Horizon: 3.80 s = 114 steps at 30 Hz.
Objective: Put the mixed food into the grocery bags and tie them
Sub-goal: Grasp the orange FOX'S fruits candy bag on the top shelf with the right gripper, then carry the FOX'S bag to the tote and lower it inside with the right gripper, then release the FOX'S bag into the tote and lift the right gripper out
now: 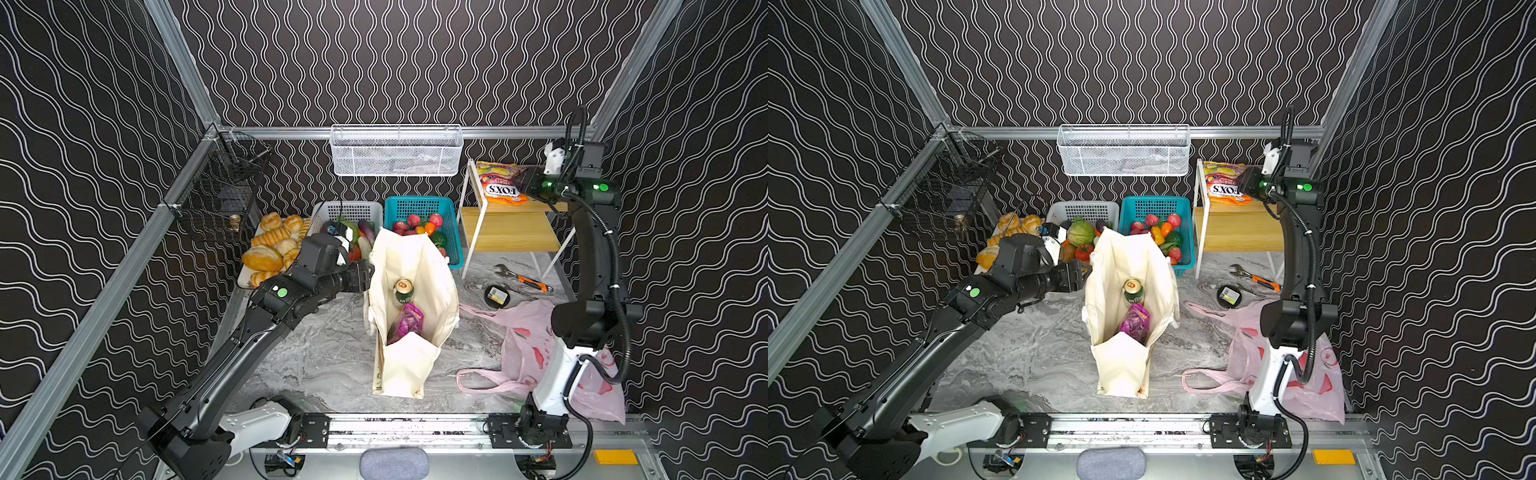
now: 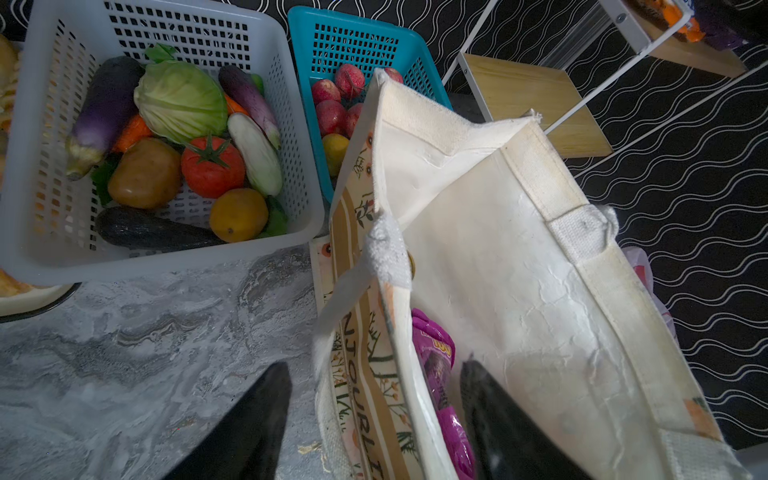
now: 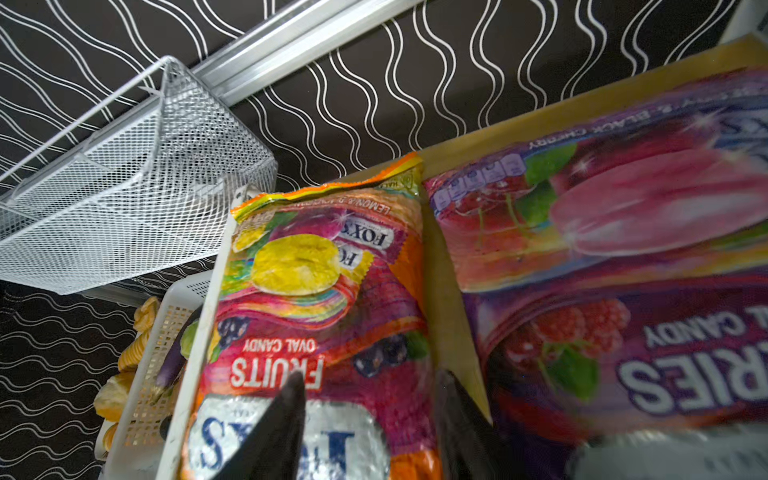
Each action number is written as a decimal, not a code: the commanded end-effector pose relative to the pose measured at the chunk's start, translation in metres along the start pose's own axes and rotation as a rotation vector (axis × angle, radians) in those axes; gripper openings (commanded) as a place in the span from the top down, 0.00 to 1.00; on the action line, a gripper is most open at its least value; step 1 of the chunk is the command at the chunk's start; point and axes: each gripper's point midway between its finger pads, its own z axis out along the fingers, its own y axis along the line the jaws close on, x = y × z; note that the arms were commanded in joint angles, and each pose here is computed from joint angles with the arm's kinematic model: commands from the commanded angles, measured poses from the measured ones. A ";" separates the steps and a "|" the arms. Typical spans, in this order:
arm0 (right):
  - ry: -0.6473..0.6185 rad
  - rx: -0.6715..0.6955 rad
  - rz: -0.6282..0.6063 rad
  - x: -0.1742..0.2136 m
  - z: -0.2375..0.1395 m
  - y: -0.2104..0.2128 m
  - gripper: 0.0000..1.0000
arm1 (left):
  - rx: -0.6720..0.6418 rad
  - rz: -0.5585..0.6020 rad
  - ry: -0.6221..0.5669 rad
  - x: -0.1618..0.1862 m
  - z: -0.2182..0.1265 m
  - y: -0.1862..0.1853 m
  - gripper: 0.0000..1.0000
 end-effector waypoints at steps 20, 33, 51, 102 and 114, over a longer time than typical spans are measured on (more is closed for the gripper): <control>0.039 -0.072 -0.024 0.010 0.009 0.007 0.80 | -0.006 0.008 -0.006 -0.004 0.002 0.000 0.30; -0.196 -0.099 -0.069 -0.040 -0.064 0.041 0.99 | -0.047 0.021 0.004 -0.002 -0.003 0.007 0.27; -0.289 -0.237 -0.041 -0.018 -0.170 0.090 1.00 | 0.019 0.008 0.119 0.018 0.012 -0.004 0.32; 0.780 -0.433 -0.180 0.404 -0.120 0.281 0.98 | 0.078 -0.059 0.114 0.023 0.023 -0.011 1.00; 0.829 -0.276 -0.267 0.428 -0.105 0.245 0.81 | 0.064 -0.027 0.120 0.022 0.024 -0.010 1.00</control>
